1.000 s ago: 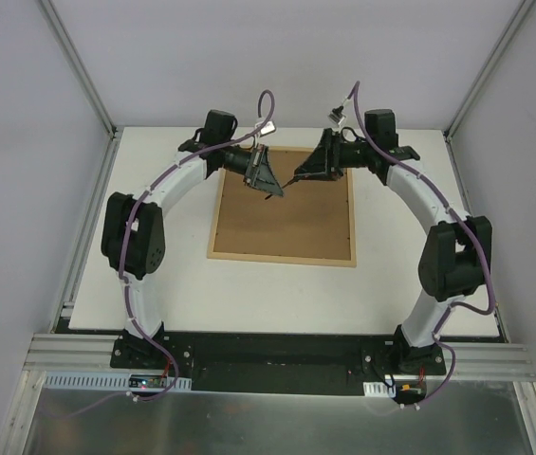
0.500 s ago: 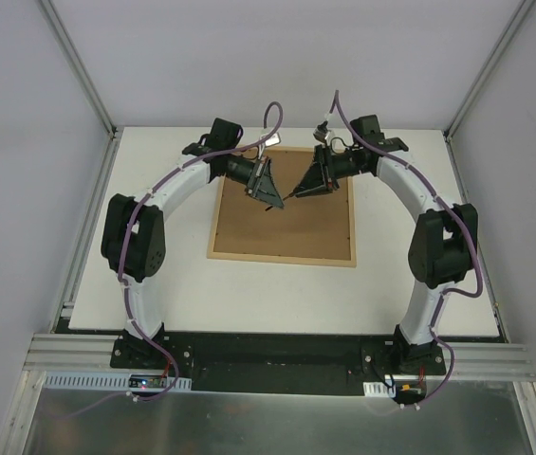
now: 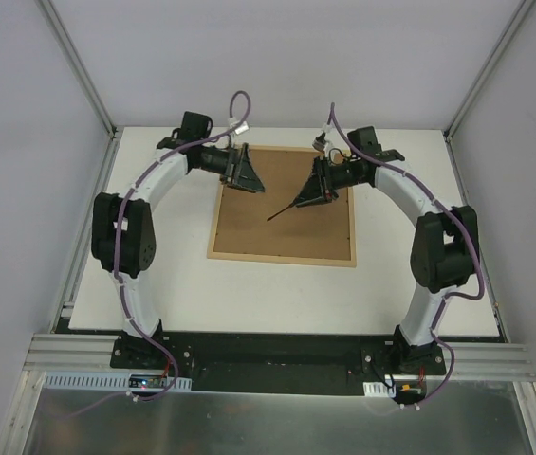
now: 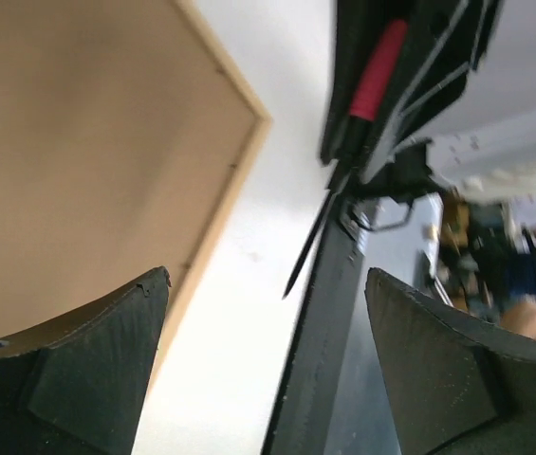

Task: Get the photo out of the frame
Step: Pick up the screwdriver from the center of the board, then release the photo frame item from the photo frame.

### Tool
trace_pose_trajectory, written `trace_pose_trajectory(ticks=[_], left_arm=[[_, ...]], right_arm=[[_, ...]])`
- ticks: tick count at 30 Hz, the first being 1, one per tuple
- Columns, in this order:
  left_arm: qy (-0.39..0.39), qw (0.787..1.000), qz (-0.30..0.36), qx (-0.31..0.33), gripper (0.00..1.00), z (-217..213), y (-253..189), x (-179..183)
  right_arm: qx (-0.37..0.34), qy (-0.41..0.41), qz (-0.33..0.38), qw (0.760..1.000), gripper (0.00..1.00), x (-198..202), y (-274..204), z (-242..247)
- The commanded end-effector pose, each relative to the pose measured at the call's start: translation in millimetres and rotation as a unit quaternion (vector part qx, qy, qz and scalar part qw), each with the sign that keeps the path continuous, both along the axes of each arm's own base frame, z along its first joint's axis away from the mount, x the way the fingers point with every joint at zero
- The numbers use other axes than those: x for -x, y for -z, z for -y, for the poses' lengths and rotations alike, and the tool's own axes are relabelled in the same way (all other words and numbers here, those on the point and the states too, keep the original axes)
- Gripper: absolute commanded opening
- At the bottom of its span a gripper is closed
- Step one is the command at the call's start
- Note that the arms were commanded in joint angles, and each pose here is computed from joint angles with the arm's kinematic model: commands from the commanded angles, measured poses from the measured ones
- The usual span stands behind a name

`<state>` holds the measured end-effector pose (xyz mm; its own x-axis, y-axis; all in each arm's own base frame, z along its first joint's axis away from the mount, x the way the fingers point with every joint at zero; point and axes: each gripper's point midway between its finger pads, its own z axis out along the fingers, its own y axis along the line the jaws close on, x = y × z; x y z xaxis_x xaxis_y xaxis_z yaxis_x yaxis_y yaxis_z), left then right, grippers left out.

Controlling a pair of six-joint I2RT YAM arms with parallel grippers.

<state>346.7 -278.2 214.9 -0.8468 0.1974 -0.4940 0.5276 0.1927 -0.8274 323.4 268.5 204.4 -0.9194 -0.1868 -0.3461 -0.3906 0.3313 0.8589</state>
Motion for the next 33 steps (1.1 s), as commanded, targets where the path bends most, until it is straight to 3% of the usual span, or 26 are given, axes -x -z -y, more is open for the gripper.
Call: trace_pose_trajectory(ticks=[1, 4, 7, 17, 24, 33], left_arm=[[-0.134, 0.988, 0.051, -0.052, 0.84, -70, -13, -52], [-0.235, 0.96, 0.031, -0.152, 0.84, -112, 34, -80], [-0.271, 0.941, -0.003, -0.2, 0.84, -133, 70, -81], [-0.27, 0.926, -0.096, -0.248, 0.78, -142, 147, -36], [-0.26, 0.925, -0.141, -0.24, 0.64, -138, 170, -14], [-0.263, 0.924, -0.153, -0.232, 0.32, -135, 172, -8]], right_arm=[[-0.011, 0.075, 0.05, 0.996, 0.01, -29, -6, -5], [-0.007, 0.115, 0.06, 0.992, 0.01, -51, 9, -15], [-0.005, 0.136, 0.022, 0.99, 0.01, -67, 29, -30], [0.013, 0.125, -0.079, 0.989, 0.01, -69, 86, -97], [0.016, 0.098, -0.111, 0.989, 0.01, -51, 114, -128], [0.019, 0.08, -0.123, 0.989, 0.0, -42, 132, -146]])
